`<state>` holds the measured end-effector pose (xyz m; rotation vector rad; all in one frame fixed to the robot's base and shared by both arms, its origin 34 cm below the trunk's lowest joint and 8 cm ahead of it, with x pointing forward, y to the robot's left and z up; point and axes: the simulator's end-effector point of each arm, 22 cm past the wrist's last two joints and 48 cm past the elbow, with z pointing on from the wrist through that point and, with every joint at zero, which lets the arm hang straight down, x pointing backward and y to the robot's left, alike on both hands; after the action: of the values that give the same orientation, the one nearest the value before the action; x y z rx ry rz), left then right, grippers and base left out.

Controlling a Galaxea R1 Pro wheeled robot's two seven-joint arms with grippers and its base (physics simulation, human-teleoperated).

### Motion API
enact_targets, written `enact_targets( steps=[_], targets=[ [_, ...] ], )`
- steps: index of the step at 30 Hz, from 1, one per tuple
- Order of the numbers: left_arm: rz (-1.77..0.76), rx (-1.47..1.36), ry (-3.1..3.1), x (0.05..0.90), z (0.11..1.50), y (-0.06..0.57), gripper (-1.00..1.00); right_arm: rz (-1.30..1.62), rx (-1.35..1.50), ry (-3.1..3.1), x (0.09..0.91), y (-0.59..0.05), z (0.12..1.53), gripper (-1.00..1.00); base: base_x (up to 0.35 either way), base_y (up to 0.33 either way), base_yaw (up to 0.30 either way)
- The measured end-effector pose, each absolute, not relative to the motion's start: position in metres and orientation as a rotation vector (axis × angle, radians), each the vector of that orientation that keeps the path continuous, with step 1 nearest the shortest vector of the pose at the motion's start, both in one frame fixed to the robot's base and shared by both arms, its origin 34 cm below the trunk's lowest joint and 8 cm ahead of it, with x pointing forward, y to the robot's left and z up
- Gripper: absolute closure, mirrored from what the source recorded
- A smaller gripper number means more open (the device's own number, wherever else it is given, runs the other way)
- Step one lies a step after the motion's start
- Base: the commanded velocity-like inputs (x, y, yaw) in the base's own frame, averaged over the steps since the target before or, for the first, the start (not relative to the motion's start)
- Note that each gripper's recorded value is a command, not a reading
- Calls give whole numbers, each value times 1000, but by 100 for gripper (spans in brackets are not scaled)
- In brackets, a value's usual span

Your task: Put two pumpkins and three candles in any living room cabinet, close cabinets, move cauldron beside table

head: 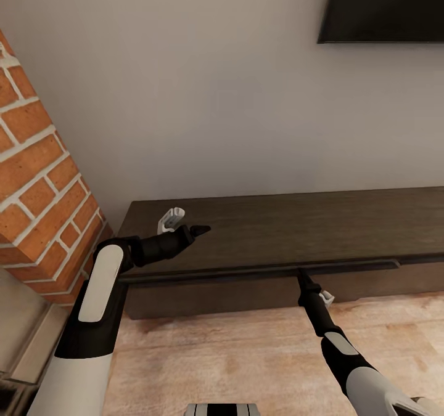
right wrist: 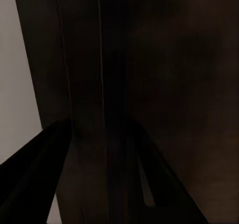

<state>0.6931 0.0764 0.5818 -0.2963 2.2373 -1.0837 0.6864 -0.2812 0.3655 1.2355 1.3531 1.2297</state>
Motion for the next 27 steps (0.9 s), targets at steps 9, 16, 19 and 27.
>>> enact_targets(
  steps=[9, 16, 19, 27],
  targets=[
    [-1084, -297, 2239, 693, 581, 76, -100, 1220, 1225, 1385, 691, -279, 365, 100, -44, -17, 0],
    [-1084, -297, 2239, 693, 581, 76, -100, 1234, 1226, 1368, 687, -278, 366, 100, -30, -12, 0],
    [-1084, -297, 2239, 693, 581, 76, -100, 1235, 1227, 1368, 687, -278, 366, 100, -6, -2, 0],
    [-1084, -297, 2239, 693, 581, 76, -100, 1222, 1224, 1384, 690, -278, 365, 100, -84, -1, 0]
  ],
)
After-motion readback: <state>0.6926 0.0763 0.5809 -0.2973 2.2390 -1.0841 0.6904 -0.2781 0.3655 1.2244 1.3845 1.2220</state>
